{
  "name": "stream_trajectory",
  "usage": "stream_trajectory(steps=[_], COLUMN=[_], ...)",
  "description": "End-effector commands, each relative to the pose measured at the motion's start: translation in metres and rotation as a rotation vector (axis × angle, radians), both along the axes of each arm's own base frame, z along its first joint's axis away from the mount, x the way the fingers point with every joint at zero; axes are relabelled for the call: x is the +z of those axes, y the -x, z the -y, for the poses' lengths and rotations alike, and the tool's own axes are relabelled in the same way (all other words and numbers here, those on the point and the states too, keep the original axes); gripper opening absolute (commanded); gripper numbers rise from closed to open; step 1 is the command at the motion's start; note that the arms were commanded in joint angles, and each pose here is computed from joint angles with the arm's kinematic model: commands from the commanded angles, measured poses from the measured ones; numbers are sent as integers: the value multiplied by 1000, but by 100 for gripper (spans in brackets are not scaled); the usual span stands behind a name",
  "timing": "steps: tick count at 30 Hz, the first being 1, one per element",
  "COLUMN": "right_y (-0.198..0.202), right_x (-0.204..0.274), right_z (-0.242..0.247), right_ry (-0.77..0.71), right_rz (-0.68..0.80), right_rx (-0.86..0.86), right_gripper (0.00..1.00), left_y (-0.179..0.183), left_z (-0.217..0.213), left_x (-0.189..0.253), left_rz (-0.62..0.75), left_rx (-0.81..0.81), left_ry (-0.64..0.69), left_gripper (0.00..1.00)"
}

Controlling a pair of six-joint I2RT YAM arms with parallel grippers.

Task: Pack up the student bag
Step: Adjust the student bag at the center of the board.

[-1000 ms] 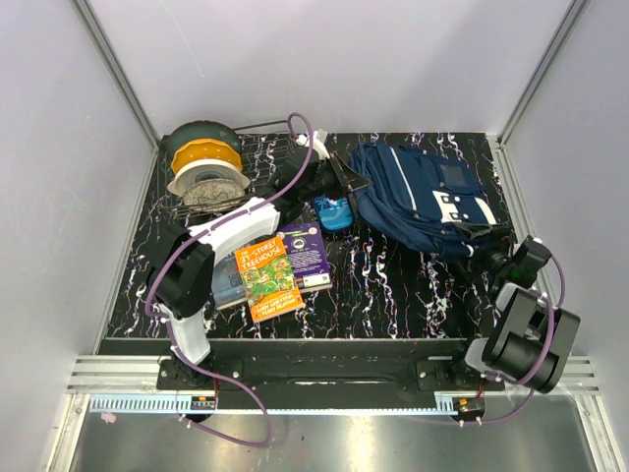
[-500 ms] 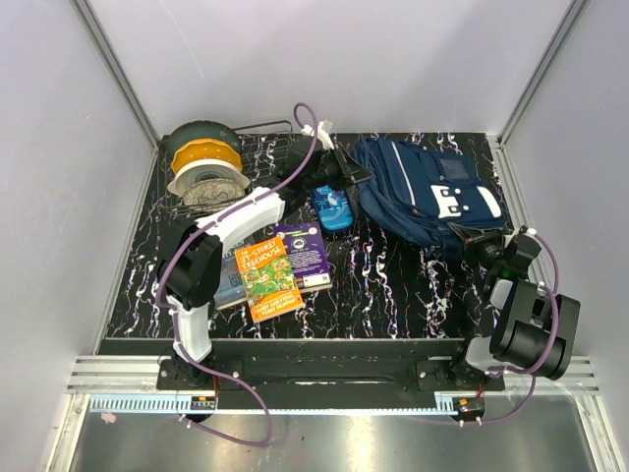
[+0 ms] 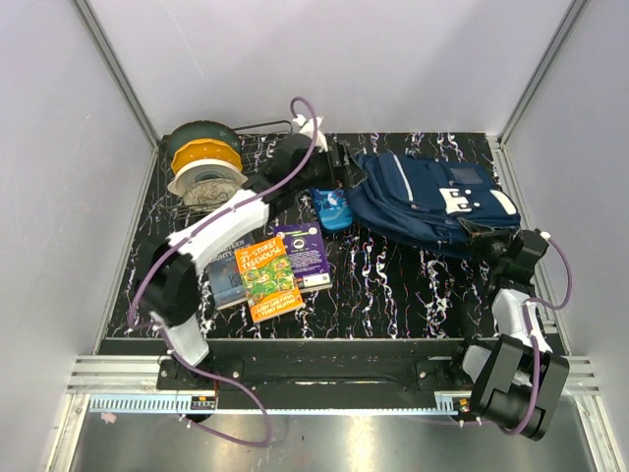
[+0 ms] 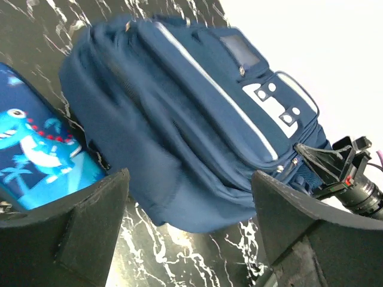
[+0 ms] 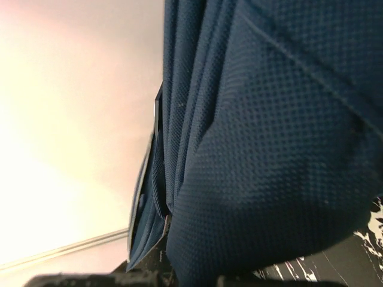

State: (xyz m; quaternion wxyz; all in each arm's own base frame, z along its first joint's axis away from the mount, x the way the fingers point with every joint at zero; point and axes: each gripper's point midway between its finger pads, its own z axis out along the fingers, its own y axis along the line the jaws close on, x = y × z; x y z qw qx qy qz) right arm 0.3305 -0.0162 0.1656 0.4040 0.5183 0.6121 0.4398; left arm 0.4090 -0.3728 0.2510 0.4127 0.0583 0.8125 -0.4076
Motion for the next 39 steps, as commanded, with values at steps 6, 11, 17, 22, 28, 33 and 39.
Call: stream_trajectory(steps=[6,11,17,22,28,33,39], right_y=[-15,-17,-13,-5,-6,-8,2], right_x=[29,35,42,45,52,58,58], right_z=[17,16,14,13,9,-15,-22], right_ry=[-6,-13,36,80,201,194,138], right_rz=[15,24,-10,-48,-75,-56,-76], right_rx=[-86,-78,-57,-43,52,266,268], right_gripper=[0,0,0,0,0,0,0], left_y=[52,123,177,199,211,214,217], left_z=[-58,19,88,118,130,139,158], left_x=[64,43,-1,-21,-23,-28,-34], left_rz=[273,279,222,232,334,405,375], left_rx=[177,-71,-273,-358,-484,-549,-583], left_ry=[-22,-61,-49,-43,-13,-3,51], left_gripper=[91,91,88,87,87,89,89])
